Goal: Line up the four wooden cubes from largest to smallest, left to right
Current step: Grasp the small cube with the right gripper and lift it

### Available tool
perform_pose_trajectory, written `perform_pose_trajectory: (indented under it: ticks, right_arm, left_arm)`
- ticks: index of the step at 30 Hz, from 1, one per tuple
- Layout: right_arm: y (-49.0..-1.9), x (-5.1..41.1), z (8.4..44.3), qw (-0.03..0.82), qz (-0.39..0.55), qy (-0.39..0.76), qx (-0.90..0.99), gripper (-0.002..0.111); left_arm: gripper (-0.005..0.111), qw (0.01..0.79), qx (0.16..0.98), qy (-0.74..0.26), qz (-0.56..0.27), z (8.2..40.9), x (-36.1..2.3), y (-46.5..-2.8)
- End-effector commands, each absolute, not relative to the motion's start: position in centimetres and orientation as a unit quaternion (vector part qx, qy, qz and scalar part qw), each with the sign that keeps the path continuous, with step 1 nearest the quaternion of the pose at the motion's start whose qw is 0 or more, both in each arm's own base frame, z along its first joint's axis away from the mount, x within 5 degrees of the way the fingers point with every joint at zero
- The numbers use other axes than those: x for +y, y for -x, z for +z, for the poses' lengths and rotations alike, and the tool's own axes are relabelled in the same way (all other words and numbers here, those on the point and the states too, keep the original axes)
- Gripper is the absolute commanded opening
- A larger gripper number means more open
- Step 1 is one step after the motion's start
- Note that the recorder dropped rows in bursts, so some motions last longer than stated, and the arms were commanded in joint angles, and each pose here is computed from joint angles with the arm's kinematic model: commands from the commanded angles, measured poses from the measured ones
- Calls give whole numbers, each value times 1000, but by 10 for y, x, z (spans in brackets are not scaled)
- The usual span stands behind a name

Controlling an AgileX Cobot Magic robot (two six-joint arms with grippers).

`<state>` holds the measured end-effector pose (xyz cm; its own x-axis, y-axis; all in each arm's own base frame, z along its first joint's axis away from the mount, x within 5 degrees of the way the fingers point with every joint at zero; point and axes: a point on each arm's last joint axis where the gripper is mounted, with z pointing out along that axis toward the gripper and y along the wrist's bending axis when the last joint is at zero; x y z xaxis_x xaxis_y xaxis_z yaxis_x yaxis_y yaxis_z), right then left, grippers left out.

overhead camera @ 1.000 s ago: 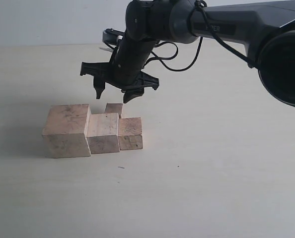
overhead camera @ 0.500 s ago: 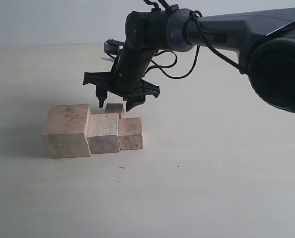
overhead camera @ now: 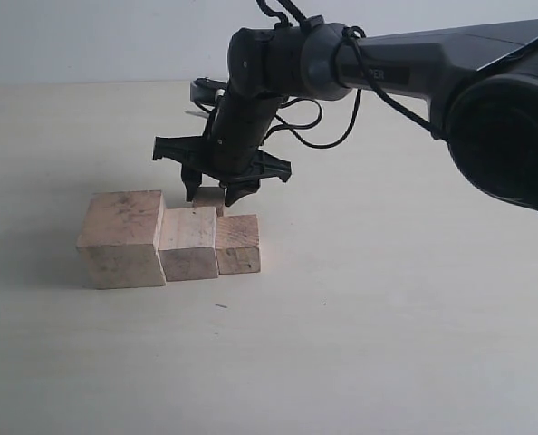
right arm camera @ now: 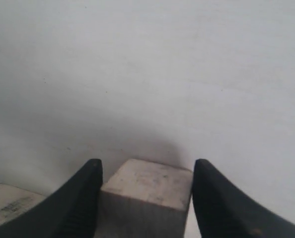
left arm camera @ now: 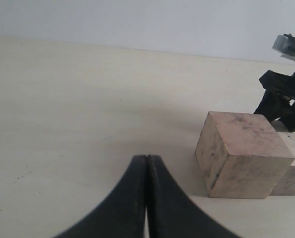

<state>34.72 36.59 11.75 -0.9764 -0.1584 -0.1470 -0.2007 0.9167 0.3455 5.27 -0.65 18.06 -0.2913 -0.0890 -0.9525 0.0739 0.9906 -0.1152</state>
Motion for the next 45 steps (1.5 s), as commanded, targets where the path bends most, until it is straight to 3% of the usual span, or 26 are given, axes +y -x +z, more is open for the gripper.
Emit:
perform_pose_trajectory:
  ticks: [1,3,12,21,27,36,45]
  right_arm:
    - [-351,369,127,89,189,150,966,10]
    - [-354,371,134,101,193,164,962,0]
    - [-369,368,170,140,152,216,954,0]
    - [-382,336,207,122,92,430,890,0]
    - [-379,322,241,152,91,486,856,0]
    - [-382,272,274,159,120,439,876,0]
    - [-351,231,255,80,136,394,905,0]
  left_arm:
    - [0,601,797,2,-69,181,-7,-53]
    - [0,601,797,2,-69,181,-7,-53]
    - [0,601,797,2,-69,181,-7,-53]
    - [0,601,797,2,-69,181,-7,-53]
    - [0,601,797,2,-69,181,-7,-53]
    - [0,601,797,2,-69,181,-7,-53]
    - [0,601,797,2,-69,181,-7,-53]
